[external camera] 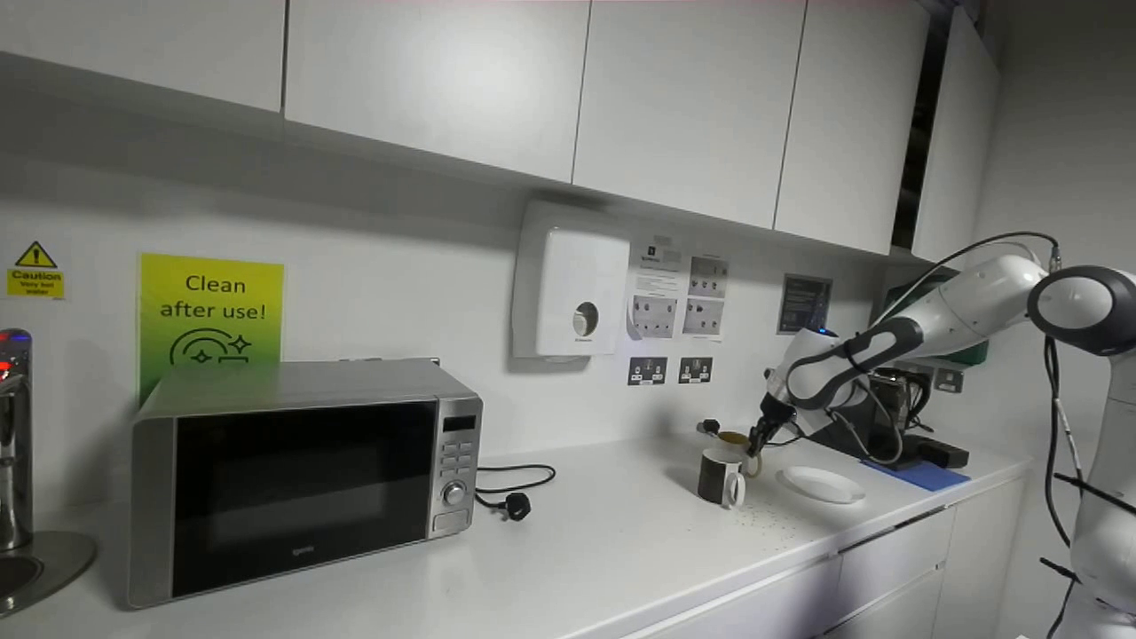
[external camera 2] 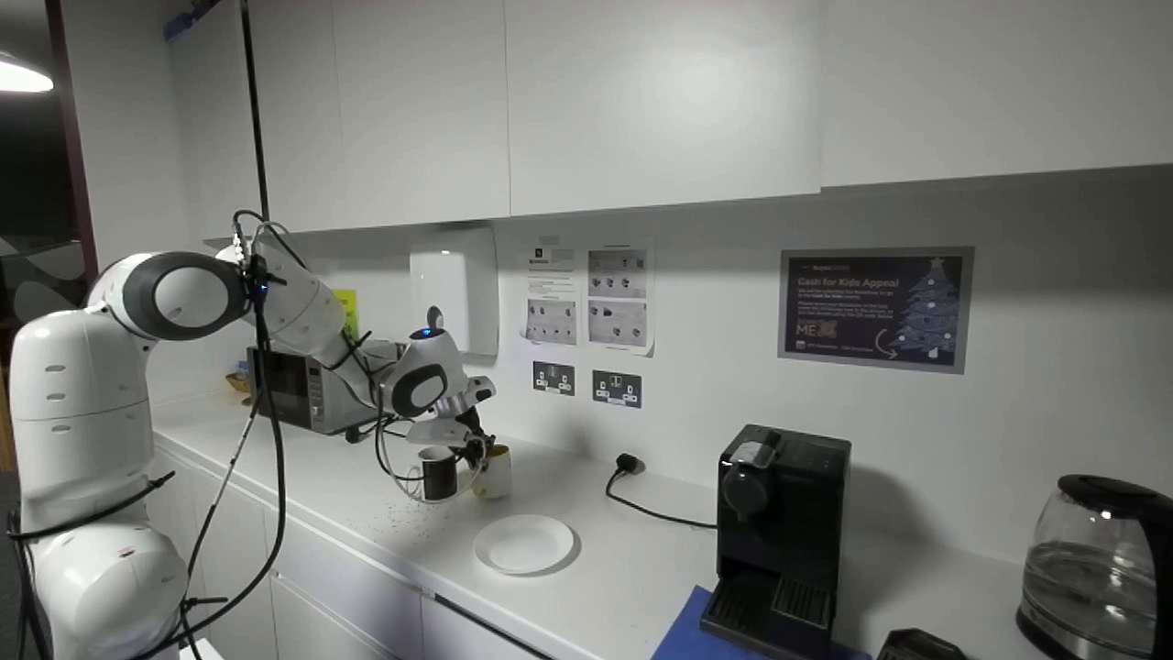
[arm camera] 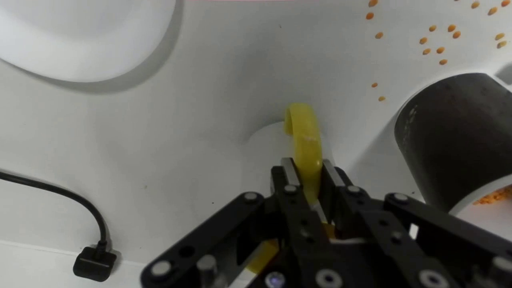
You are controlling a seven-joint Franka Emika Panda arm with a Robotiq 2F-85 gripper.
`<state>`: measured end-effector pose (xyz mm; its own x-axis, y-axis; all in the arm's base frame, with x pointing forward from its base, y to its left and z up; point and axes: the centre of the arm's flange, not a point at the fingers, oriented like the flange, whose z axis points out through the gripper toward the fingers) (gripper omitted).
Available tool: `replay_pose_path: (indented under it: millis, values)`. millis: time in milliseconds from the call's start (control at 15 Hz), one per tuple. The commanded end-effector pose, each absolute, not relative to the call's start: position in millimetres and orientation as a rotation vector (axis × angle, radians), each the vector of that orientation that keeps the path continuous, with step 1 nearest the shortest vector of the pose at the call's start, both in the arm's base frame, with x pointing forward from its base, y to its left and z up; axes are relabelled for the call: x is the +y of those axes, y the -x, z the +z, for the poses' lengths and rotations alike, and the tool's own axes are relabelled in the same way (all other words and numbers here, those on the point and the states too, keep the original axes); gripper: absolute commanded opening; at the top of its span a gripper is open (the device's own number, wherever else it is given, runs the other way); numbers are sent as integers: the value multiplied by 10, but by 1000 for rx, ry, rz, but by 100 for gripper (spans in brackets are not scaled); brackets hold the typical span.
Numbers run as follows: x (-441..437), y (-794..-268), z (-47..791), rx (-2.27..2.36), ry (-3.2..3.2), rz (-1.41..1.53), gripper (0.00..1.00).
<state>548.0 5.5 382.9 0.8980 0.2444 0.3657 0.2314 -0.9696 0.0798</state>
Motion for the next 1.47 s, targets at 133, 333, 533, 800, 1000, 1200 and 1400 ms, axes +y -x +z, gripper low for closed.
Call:
replay_pose_path:
  millis: [133,333,533,800,1000,1200,1400]
  values:
    - [12,-5512,3842,416,-3013,655,5]
    - [14,-5504,3818,414,-3014,656,5]
    - [19,-5506,3803,415,-3006,674,5]
    - [22,-5492,3811,411,-3002,679,51]
    - [30,-5459,3852,403,-2995,684,74]
    - [77,-5378,3921,409,-2999,682,95]
    - [195,-5251,4076,442,-3005,688,100]
